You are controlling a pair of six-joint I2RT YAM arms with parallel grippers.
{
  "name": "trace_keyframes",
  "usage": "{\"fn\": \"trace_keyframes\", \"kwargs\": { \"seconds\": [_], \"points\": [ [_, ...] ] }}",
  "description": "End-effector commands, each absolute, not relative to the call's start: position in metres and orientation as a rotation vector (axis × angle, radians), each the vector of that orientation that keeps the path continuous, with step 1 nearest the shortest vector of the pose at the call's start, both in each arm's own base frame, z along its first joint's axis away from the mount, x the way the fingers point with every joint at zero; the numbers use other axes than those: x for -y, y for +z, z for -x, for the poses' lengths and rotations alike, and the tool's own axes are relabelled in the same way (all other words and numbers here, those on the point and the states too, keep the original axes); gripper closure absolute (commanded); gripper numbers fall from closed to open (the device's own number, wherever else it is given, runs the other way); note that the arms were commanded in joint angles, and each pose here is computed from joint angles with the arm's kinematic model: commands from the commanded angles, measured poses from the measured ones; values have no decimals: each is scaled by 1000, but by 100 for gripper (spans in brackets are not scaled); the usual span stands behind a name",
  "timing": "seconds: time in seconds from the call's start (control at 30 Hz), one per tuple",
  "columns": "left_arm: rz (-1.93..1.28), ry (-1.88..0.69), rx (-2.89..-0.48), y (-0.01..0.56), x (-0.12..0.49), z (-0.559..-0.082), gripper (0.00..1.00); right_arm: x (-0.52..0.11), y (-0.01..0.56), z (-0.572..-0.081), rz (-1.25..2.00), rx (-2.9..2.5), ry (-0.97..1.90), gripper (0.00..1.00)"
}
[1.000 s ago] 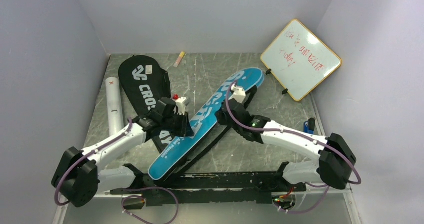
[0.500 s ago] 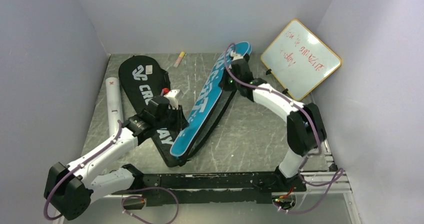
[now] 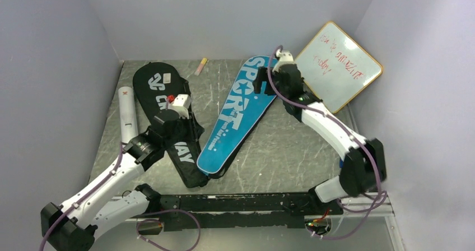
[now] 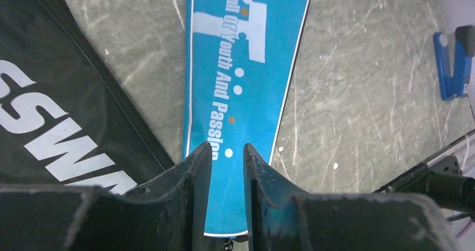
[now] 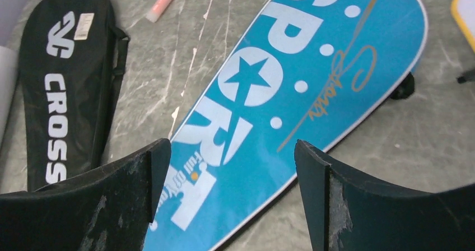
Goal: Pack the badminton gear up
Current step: Place the racket bag at the center of the board, then reset both arms
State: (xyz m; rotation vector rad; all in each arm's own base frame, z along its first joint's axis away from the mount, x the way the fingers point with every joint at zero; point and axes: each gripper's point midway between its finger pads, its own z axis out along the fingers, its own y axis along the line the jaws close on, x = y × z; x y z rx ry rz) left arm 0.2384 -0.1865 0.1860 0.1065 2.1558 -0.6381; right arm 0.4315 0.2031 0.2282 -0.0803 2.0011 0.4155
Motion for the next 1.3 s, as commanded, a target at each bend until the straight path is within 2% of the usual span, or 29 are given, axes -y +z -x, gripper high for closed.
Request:
{"fn": "trace_keyframes", "kwargs": {
  "seconds": [0.0, 0.1, 0.13, 0.17, 0.2, 0.23, 0.27, 0.4, 0.73, 1.03, 1.27],
  "points": [
    [-57, -660, -1985, 231, 182, -248, 66, -175, 258, -404, 70, -1805, 379, 15],
    [-46, -655, -1938, 233, 178, -250, 55, -157, 252, -380, 45, -1756, 362, 15],
    [-34, -659, -1933, 230, 178, -251, 49, -153, 245, -371, 38, -1750, 365, 12],
    [-22, -670, -1924, 227, 180, -252, 43, -151, 238, -362, 44, -1738, 382, 3],
    [-18, -677, -1929, 219, 182, -253, 29, -149, 233, -353, 46, -1720, 396, 1],
    [-20, -696, -1914, 216, 185, -254, 8, -146, 225, -345, 48, -1706, 402, 0],
    [-37, -715, -1887, 215, 189, -256, 4, -142, 221, -338, 50, -1677, 402, 0],
    [-150, -707, -1764, 210, 196, -263, 3, -129, 203, -318, 104, -1614, 357, 0],
    [-141, -281, -1706, 177, 151, -305, 1, -103, 160, -310, 133, -1603, 210, 0],
    [-33, 2, -1641, 152, 86, -328, 0, -38, 128, -345, -13, -1631, 132, 0],
    [31, 26, -1659, 128, 48, -344, 0, -11, 101, -363, -107, -1632, -4, 0]
  ]
}}
